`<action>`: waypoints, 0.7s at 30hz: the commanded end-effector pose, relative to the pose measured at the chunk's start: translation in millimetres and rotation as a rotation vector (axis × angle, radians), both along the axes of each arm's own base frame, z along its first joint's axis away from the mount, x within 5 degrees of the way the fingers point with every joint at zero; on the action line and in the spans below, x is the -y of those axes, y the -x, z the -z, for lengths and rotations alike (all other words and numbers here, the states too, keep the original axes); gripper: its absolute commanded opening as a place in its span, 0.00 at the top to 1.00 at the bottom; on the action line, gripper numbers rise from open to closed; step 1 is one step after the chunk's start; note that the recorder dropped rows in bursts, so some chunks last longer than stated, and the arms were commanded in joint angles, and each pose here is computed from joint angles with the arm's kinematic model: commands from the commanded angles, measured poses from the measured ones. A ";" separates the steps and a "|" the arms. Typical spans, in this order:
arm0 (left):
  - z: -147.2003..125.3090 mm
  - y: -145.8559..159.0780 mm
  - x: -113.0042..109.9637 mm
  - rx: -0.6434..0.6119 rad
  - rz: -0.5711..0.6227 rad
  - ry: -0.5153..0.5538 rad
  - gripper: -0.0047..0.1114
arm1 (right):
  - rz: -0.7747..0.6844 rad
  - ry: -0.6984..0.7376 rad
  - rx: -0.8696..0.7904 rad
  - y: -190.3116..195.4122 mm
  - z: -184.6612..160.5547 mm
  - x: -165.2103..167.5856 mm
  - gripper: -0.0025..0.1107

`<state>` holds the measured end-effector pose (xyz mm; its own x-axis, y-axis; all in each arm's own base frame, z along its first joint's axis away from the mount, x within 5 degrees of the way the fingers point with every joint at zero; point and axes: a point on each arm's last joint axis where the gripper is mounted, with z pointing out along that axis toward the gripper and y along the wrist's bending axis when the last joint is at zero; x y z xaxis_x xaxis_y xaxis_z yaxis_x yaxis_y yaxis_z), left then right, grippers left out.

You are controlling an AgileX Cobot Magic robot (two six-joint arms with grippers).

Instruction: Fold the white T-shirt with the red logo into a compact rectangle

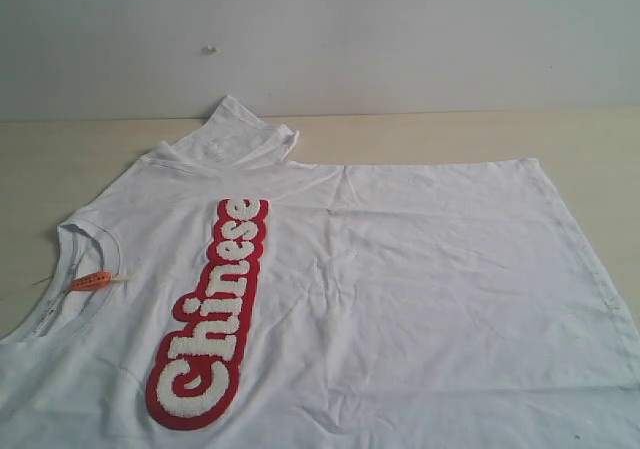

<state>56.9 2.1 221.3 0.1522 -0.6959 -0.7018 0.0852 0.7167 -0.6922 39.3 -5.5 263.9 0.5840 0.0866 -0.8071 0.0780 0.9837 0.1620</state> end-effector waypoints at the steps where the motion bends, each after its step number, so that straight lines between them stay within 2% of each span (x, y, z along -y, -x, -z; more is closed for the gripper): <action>1: -24.1 4.5 3.5 0.070 0.057 -0.001 0.96 | -0.063 -0.145 0.248 15.1 -19.2 3.9 0.98; 4: -50.4 11.8 6.1 0.091 0.116 -0.049 0.96 | -0.072 -0.247 0.203 14.6 -26.5 7.7 0.98; 7: -83.8 23.9 2.9 0.036 0.156 -0.092 0.96 | -0.067 -0.273 0.002 9.6 -41.4 5.6 0.98; 8: -99.2 27.6 0.5 -0.019 0.162 -0.179 0.96 | -0.034 -0.233 -0.086 4.5 -53.1 5.7 0.98; 9: -104.4 27.7 0.0 -0.042 0.169 -0.223 0.96 | -0.021 -0.214 -0.110 2.7 -58.4 5.9 0.98; 11: -123.1 30.8 -1.0 -0.047 0.187 -0.308 0.96 | -0.015 -0.134 -0.160 -4.4 -78.9 5.5 0.98; 12: -137.1 32.0 -1.2 -0.021 0.181 -0.391 0.96 | -0.005 -0.045 -0.227 -13.6 -93.2 4.8 0.98; 13: -144.2 32.8 -1.6 -0.011 0.173 -0.417 0.96 | 0.004 0.009 -0.261 -17.9 -100.7 4.3 0.98; 14: -157.8 29.8 -1.3 -0.021 0.158 -0.493 0.96 | 0.001 0.127 -0.372 -33.7 -113.4 2.5 0.98; 15: -166.5 21.7 -0.1 -0.081 0.148 -0.588 0.96 | -0.021 0.202 -0.459 -48.2 -123.2 0.0 0.98; 16: -171.4 14.2 1.3 -0.141 0.151 -0.633 0.96 | -0.037 0.260 -0.531 -63.0 -128.6 -1.9 0.98; 18: -178.8 -11.6 7.7 -0.286 0.173 -0.848 0.96 | -0.069 0.410 -0.684 -93.3 -139.7 -7.3 0.98; 21: -194.1 -65.6 24.1 -0.421 0.240 -1.141 0.96 | -0.133 0.601 -0.882 -138.2 -152.7 -16.9 0.98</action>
<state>96.4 -13.1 409.5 -0.2281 0.2058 -0.9516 0.1595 0.9721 0.1720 157.5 7.0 415.1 -0.1311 -0.3416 -0.9307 -0.1037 0.9384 -0.3298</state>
